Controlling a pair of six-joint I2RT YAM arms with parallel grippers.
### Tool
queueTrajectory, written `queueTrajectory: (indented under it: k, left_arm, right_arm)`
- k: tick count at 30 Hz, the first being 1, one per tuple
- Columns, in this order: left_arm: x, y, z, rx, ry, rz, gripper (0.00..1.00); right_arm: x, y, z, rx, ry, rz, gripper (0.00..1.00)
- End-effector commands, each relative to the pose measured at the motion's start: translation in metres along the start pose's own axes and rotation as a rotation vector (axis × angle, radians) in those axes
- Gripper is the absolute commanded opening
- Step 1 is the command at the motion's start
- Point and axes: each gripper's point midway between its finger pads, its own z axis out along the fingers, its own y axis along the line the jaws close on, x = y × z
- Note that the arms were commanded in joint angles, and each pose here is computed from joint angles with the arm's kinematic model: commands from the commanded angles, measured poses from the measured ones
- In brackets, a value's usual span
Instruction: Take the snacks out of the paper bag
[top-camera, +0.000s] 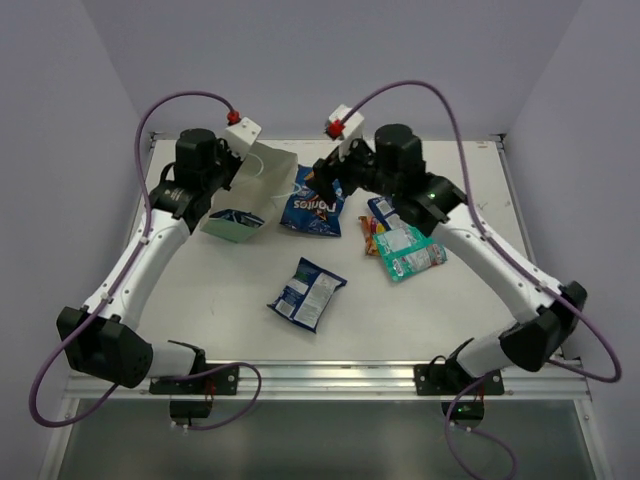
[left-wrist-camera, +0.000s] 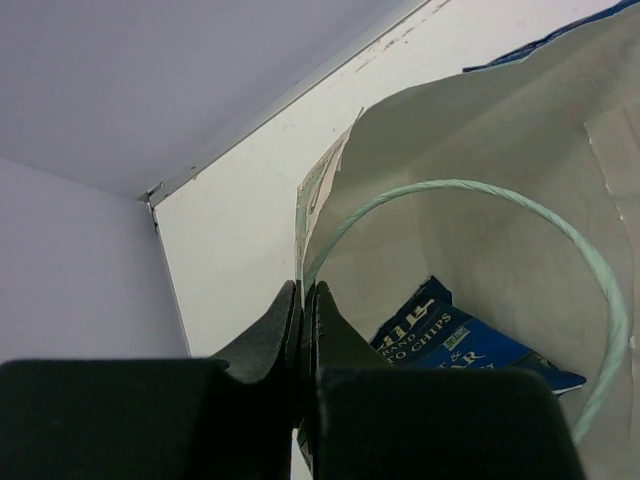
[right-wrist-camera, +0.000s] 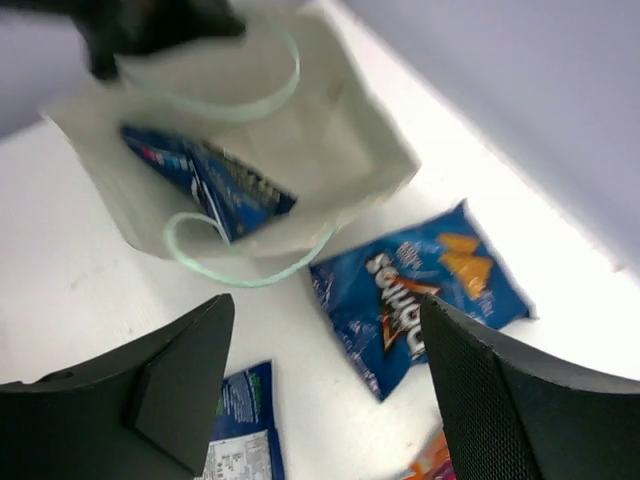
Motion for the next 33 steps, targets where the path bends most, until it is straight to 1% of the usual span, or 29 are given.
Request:
queueTrajectory:
  k: [1,3,5,8,10,11,14,15,17,18,22,27,29,31,33]
  left_arm:
    - [-0.007,-0.018,0.004,0.073,-0.027,0.056,0.00]
    - [-0.010,-0.025,0.005,0.091,-0.028,0.061,0.00]
    - [-0.015,-0.026,0.003,0.097,-0.036,0.059,0.00]
    - [-0.023,-0.027,0.000,0.101,-0.052,0.056,0.00]
    - [-0.030,-0.026,-0.001,0.099,-0.068,0.051,0.00]
    - [-0.032,-0.025,-0.002,0.096,-0.073,0.047,0.00]
    - [-0.041,-0.023,-0.004,0.092,-0.092,0.034,0.00]
    - [-0.042,-0.023,-0.004,0.093,-0.098,0.032,0.00]
    - [-0.047,-0.022,-0.007,0.093,-0.111,0.028,0.00]
    - [-0.047,-0.022,-0.007,0.096,-0.113,0.029,0.00]
    - [-0.049,-0.029,-0.011,0.127,-0.145,0.001,0.00]
    - [-0.038,-0.041,-0.016,0.150,-0.165,-0.039,0.00]
    - [-0.040,-0.040,-0.021,0.141,-0.184,-0.075,0.00]
    - [-0.038,-0.043,-0.025,0.148,-0.187,-0.101,0.00]
    - [-0.041,-0.045,-0.032,0.155,-0.209,-0.140,0.00]
  right_arm:
    - [-0.077,0.007,-0.063,-0.008,-0.180,-0.078,0.77]
    - [-0.087,0.018,-0.068,-0.067,-0.205,-0.092,0.75]
    - [-0.091,0.022,-0.060,-0.093,-0.221,-0.084,0.74]
    - [-0.090,0.024,-0.038,-0.098,-0.252,-0.051,0.70]
    - [-0.093,0.033,-0.027,-0.140,-0.278,-0.038,0.68]
    - [-0.085,0.035,-0.011,-0.148,-0.256,-0.030,0.67]
    - [-0.070,0.045,0.014,-0.170,-0.227,-0.012,0.65]
    - [-0.058,0.046,0.028,-0.171,-0.201,0.019,0.65]
    - [-0.041,0.051,0.044,-0.179,-0.187,0.023,0.65]
    - [-0.029,0.054,0.054,-0.182,-0.163,0.061,0.65]
    - [0.009,0.071,0.080,-0.212,-0.101,0.069,0.65]
    - [0.044,0.087,0.092,-0.220,-0.064,0.105,0.70]
    - [0.062,0.100,0.096,-0.235,-0.042,0.112,0.73]
    - [0.070,0.111,0.099,-0.244,-0.033,0.115,0.77]
    - [0.084,0.120,0.101,-0.256,-0.003,0.116,0.78]
